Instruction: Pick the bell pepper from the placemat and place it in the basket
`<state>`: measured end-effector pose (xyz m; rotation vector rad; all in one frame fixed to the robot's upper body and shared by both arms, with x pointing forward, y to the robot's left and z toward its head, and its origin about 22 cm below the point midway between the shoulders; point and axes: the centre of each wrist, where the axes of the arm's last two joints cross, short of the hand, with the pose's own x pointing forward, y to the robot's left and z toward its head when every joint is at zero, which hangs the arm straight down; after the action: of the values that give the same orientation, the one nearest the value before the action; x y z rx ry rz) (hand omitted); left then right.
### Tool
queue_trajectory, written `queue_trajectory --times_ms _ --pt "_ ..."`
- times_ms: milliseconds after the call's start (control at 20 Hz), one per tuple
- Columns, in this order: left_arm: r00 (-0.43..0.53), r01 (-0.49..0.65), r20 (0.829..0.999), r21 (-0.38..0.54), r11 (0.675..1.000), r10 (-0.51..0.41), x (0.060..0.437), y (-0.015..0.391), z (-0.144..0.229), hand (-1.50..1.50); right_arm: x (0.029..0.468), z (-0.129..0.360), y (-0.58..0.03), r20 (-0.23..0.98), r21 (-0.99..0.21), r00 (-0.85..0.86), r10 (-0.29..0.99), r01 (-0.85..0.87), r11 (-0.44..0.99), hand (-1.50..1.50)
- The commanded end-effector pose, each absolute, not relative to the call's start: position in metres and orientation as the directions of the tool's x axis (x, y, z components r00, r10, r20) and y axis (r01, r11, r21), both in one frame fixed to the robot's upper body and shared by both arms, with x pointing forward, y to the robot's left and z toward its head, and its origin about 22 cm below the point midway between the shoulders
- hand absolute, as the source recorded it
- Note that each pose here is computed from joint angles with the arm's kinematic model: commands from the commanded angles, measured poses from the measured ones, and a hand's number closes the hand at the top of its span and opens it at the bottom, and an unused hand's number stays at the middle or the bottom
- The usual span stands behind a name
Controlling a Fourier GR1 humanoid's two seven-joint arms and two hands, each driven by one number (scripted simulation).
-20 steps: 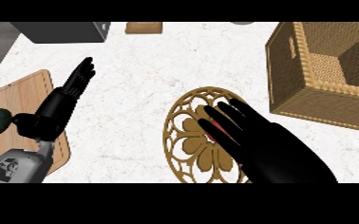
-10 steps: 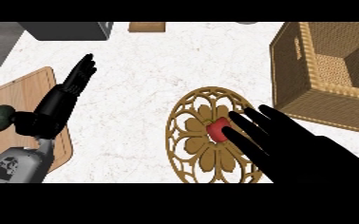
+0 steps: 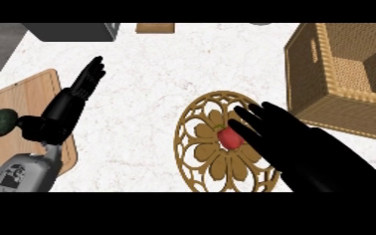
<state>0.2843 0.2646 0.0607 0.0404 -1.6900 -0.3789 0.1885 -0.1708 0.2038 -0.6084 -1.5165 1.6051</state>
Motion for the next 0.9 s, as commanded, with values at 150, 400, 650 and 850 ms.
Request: queue_trajectory --times_ms 150,400,650,850 --pt "-0.154 0.188 0.957 0.272 0.944 -0.245 0.284 0.279 0.066 0.0 0.222 0.15 -0.171 0.21 -0.971 -0.545 0.812 -0.214 0.107 -1.5" --pt "-0.161 0.192 0.955 0.278 0.941 -0.249 0.283 0.271 0.059 0.0 0.233 0.114 -0.154 0.191 -0.978 -0.566 0.802 -0.183 0.103 -1.5" --pt "-0.159 0.184 0.961 0.252 0.95 -0.225 0.284 0.265 0.046 0.0 0.252 0.112 -0.179 0.206 -0.977 -0.567 0.798 -0.167 0.133 -1.5" --pt "-0.163 0.184 0.958 0.265 0.947 -0.236 0.283 0.264 0.057 0.0 0.223 0.096 -0.158 0.219 -0.974 -0.59 0.777 -0.178 0.139 -1.5"
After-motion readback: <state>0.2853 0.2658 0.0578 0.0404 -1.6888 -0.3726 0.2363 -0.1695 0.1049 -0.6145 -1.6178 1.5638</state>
